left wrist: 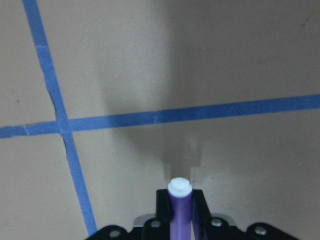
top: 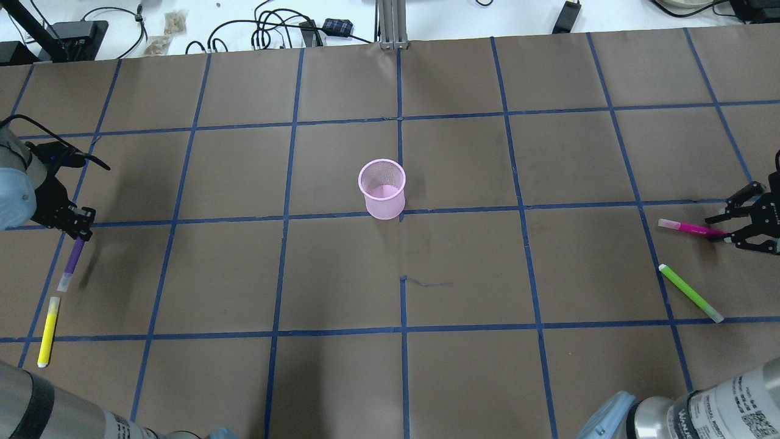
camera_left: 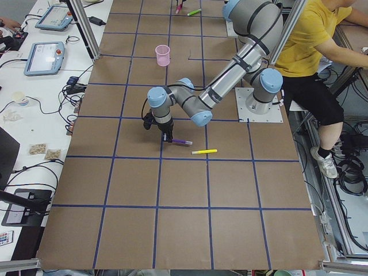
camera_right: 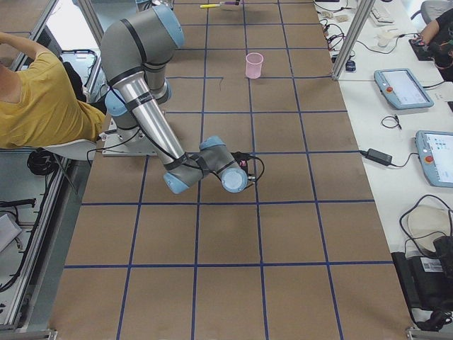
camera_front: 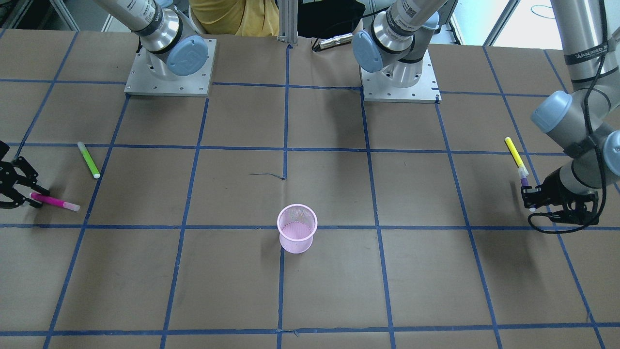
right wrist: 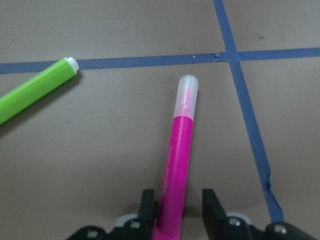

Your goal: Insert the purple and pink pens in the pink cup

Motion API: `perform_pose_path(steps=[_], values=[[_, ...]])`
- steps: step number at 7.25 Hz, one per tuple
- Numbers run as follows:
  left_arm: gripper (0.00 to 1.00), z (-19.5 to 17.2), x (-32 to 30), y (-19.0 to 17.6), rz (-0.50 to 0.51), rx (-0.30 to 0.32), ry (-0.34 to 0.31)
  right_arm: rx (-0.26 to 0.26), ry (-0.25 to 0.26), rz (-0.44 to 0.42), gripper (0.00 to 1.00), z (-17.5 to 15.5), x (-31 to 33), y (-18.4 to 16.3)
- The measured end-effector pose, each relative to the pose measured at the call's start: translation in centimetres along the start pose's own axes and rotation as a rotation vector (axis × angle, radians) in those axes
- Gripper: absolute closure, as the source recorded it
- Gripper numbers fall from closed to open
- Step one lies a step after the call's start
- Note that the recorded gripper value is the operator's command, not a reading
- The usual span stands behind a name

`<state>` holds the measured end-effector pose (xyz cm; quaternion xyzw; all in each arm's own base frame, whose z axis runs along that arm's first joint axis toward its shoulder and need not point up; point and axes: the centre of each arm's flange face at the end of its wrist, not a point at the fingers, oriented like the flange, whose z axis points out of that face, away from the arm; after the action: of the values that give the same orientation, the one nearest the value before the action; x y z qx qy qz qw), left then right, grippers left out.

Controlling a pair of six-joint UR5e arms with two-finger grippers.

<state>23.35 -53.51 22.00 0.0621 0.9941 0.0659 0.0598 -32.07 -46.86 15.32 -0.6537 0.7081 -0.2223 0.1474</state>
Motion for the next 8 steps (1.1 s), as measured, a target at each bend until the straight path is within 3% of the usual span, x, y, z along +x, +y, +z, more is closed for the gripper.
perform_pose_path(steps=[1,5,6,8], values=[[0.96,-1.2,0.5,0.0,0.007,0.011,-0.006,0.001,-0.001,0.003,0.85,0.0,0.0,0.0],[0.98,-5.4,2.1,0.6,0.009,0.048,-0.018,-0.020,0.027,-0.007,0.86,-2.3,0.4,-1.4],[0.98,-6.3,2.6,0.9,0.001,0.060,0.007,-0.032,0.062,-0.032,0.86,-3.8,0.9,-3.2],[0.98,-7.7,3.7,1.5,-0.003,0.092,0.081,-0.073,0.117,-0.137,0.85,-6.7,2.9,-10.1]])
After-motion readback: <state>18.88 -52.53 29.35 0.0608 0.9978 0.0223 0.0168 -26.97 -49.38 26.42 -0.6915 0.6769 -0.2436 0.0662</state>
